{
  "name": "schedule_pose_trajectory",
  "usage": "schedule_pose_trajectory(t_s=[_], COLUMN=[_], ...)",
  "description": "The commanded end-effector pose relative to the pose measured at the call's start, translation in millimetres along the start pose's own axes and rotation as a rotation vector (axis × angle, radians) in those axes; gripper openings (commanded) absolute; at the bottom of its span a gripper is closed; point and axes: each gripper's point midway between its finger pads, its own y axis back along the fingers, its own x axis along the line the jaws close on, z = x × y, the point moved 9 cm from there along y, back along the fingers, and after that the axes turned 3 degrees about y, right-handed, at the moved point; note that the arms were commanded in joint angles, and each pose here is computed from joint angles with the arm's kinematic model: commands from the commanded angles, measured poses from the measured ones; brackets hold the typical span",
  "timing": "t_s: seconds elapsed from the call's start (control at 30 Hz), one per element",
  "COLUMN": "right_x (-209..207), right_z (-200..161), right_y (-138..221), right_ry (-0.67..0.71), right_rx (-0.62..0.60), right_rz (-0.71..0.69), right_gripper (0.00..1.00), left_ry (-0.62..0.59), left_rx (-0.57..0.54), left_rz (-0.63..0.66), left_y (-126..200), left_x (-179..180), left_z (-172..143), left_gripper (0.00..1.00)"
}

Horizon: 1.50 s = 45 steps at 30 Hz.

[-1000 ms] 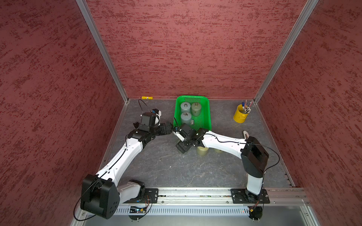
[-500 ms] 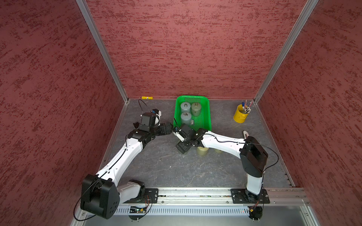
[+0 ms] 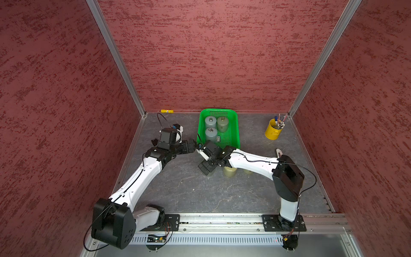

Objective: Take the tea canister out of the basket
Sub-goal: Place the tea canister at the center of the board, then pick up the tea canister from the basket.

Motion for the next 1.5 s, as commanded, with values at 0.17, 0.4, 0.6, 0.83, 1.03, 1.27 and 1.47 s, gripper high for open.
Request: schedule_pose_trajectory(t_s=[0.17,0.4,0.6,0.83,1.03,1.27,1.47], right_x=[4,3,-33,-89,-121,-138,-156], right_z=[15,33,49,65,76,101,111], right_y=[30,72,95,91,57,36,13], right_ry=[-0.012,-0.006,-0.043,-0.120,-0.205,-0.267,-0.298], right_rx=[-0.115,-0.240,-0.275,-0.108,-0.016,-0.019,-0.001], right_rz=[0.031,0.047,-0.018,-0.137,-0.187,-0.164,-0.156], right_gripper=[0.99,0.99,0.99,0.99,0.99,0.99,0.99], left_ry=[-0.009,-0.003,-0.005,-0.008,-0.002,-0.009,-0.008], left_rx=[-0.022,-0.034,-0.043,-0.045,-0.039,-0.033,-0.031], left_rz=[-0.021,-0.019,-0.031,-0.041,-0.048,-0.047,-0.048], left_y=[5,6,6,8,6,6,5], left_x=[-3,-2,-4,-6,-6,-7,-7], left_z=[2,2,4,5,4,4,4], left_gripper=[1.00,1.00,1.00,1.00,1.00,1.00,1.00])
